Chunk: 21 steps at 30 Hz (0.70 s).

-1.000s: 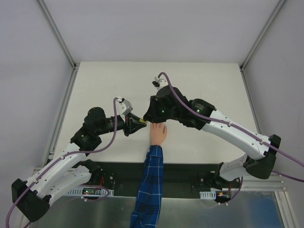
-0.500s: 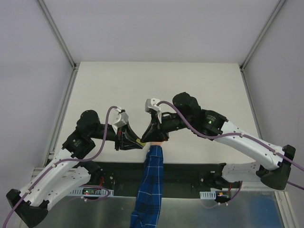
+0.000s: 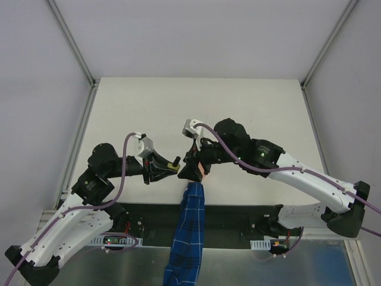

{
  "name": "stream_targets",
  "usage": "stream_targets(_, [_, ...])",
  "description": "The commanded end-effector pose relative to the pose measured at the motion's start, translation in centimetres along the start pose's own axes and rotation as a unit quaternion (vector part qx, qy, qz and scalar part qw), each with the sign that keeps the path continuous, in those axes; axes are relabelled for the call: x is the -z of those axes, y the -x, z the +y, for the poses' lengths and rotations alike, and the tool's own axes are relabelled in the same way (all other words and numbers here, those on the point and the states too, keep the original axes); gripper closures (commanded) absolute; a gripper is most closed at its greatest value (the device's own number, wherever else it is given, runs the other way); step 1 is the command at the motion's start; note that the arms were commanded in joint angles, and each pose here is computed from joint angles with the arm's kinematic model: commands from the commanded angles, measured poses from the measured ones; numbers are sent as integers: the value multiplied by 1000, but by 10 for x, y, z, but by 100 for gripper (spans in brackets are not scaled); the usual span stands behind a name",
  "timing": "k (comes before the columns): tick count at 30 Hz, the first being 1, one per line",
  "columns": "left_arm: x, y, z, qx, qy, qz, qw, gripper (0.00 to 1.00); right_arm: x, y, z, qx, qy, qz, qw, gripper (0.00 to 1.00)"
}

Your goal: Paint the nails

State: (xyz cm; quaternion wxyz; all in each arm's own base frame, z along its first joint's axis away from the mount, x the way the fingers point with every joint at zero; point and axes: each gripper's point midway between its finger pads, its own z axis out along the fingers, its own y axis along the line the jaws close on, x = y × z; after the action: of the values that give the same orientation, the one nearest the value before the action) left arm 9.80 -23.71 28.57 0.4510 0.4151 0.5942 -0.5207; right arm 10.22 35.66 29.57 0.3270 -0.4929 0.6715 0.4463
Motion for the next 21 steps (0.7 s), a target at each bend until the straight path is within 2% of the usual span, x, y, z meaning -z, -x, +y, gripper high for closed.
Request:
stream_targets(1, [13,31,59,-87,174,-53,979,100,27,23,-27,-112,-156,-48,980,30])
stream_targets(3, [21,31,77,-106,224,-53,967,100,35,32,-45,-155,-222,-80,959,27])
stream_targets(5, [29,31,95,-118,274,-53,953,100,32,38,-47,-192,-245,-99,945,27])
stream_targets(6, [31,32,100,-120,286,-54,949,100,36,44,-57,-192,-283,-117,933,27])
stream_targets(9, [36,38,108,-119,314,-64,940,100,29,61,-64,-193,-327,-145,914,27])
stream_targets(10, [37,40,109,-116,319,-69,938,100,31,79,-61,-192,-327,-164,911,27])
stream_targets(12, [40,43,112,-106,330,-79,935,100,23,85,-70,-188,-356,-165,901,27])
stream_targets(15, [42,47,113,-88,340,-99,931,100,14,102,-76,-200,-370,-183,888,33])
stream_targets(16, [42,45,113,-82,340,-102,931,100,9,106,-78,-202,-370,-187,887,39])
stream_targets(21, [43,46,115,-77,345,-114,928,100,-14,121,-80,-185,-370,-192,890,47])
